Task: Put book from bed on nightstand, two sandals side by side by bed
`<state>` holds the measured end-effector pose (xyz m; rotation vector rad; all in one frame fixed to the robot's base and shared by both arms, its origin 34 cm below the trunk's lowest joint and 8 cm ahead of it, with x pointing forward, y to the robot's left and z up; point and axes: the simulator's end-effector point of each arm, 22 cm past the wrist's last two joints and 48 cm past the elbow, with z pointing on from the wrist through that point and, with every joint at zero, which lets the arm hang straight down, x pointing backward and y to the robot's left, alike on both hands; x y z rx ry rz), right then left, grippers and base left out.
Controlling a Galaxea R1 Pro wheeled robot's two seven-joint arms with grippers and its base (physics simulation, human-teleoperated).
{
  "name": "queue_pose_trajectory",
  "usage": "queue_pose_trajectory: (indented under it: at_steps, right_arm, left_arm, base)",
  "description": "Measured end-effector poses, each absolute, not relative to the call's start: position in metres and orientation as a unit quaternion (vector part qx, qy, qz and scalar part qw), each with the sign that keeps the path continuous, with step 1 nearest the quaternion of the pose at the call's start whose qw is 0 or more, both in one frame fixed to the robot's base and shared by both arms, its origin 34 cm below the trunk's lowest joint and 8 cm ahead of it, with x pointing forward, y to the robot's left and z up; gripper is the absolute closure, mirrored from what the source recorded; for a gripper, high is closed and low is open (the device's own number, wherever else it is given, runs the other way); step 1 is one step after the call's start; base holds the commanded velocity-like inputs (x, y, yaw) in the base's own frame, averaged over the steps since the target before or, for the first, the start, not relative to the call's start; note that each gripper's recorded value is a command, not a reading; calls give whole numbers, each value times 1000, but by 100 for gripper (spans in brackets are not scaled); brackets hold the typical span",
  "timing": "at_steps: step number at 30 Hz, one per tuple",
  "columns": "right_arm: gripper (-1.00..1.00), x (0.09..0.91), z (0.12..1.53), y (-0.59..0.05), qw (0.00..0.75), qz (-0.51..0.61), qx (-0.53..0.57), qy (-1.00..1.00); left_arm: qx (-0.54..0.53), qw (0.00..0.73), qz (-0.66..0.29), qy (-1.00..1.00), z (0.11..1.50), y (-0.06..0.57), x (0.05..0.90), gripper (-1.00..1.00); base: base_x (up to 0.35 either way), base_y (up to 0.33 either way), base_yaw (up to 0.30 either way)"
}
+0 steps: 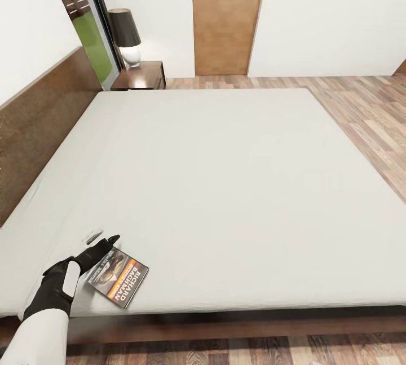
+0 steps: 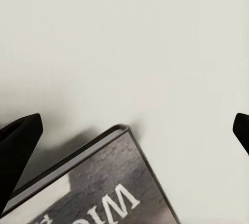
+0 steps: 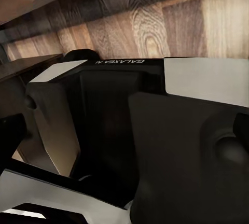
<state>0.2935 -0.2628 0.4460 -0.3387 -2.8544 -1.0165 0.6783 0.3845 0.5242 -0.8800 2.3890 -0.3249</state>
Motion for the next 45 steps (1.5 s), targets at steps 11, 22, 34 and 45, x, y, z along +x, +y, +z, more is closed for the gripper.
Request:
queue_pose_trajectory:
  at_steps: [11,22,34,45]
  right_arm:
    - [-100,294,446,-263,46,-334,-111,-935]
    - [-100,294,446,-263,46,-334,-111,-935]
    - [-100,294,446,-263,46,-333,-111,-935]
    - [-100,293,446,-263,46,-333,-111,-935]
  left_arm:
    - [-323,287,-113,895,527,389,680,-100]
    - [-323,287,-113,895,527,389,680,-100]
    - [-329,283,-122,893,524,384,678,-100]
    - [-329,282,-121,893,524,384,678,-100]
  base:
    - [0,0,-121]
    - [0,0,-59]
    - [-71,0,-1]
    - [-16,0,0]
